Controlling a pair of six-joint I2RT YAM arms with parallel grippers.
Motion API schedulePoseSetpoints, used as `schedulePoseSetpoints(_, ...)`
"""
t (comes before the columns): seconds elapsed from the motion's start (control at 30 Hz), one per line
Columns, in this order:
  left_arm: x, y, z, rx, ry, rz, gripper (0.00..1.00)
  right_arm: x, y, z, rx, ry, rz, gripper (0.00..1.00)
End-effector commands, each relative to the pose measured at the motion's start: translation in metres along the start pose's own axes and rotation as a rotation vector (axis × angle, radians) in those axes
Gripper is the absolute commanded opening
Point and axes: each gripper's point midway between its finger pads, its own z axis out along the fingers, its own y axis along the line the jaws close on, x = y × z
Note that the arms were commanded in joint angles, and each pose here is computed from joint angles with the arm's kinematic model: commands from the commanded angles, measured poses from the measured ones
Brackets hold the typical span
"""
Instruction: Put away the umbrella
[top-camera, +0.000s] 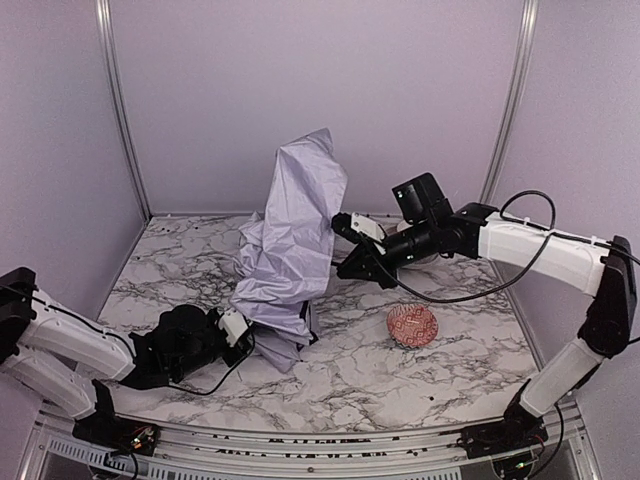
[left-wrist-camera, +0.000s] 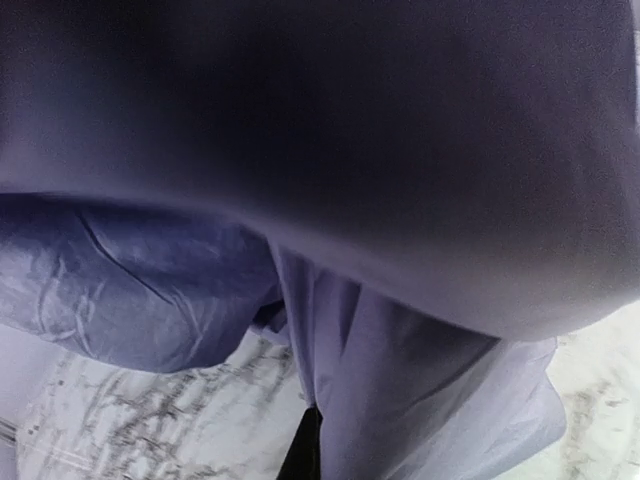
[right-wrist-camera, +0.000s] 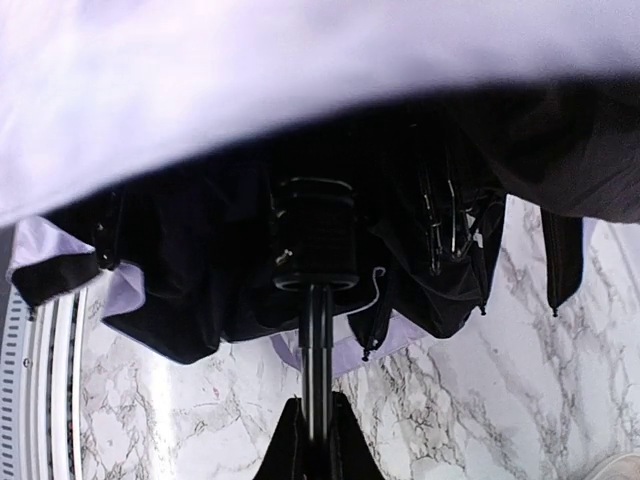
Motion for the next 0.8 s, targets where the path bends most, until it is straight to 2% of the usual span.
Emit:
schedulePoseSetpoints(0.0,-0.078,0.069,0.020,-0.292,-0.257,0.106,0.00,-0.055,-0.001,-0.049,0.071,-0.113,-0.101,0.00)
schedulePoseSetpoints(0.1,-0.101,0.077,0.054,-0.352,-0.306,0.175,0.00,-0.069,-0.011,-0.064,0.165,-0.126,-0.140,0.00)
schedulePoseSetpoints(0.2,-0.123,0.100,0.063,-0.454,-0.431,0.138,0.00,-0.068,-0.022,-0.068,0.224,-0.110,-0.158,0.00)
schedulePoseSetpoints(0.27,-0.123,0.101,0.075,-0.437,-0.441,0.134,0.00,-0.063,-0.030,-0.064,0.233,-0.101,-0.147,0.00)
schedulePoseSetpoints(0.3,-0.122,0.096,0.084,-0.405,-0.433,0.137,0.04,-0.059,-0.035,-0.061,0.241,-0.095,-0.143,0.00)
schedulePoseSetpoints(0.4,-0.098,0.078,0.102,-0.324,-0.381,0.122,0.21,-0.036,-0.048,-0.042,0.259,-0.047,-0.124,0.00)
schedulePoseSetpoints(0.5,-0.054,0.063,0.101,-0.284,-0.278,0.121,0.67,-0.004,-0.051,-0.016,0.226,0.003,-0.093,0.00)
schedulePoseSetpoints(0.53,-0.042,0.058,0.097,-0.273,-0.245,0.132,0.79,0.006,-0.050,-0.007,0.208,0.017,-0.081,0.00)
schedulePoseSetpoints(0.57,-0.029,0.053,0.090,-0.267,-0.209,0.145,0.87,0.016,-0.049,0.001,0.190,0.033,-0.067,0.00)
schedulePoseSetpoints(0.67,0.003,0.033,0.064,-0.238,-0.090,0.206,0.98,0.038,-0.050,0.017,0.166,0.076,-0.038,0.00)
schedulePoseSetpoints(0.77,0.027,0.006,0.044,-0.184,0.028,0.271,0.99,0.055,-0.052,0.027,0.163,0.121,-0.022,0.00)
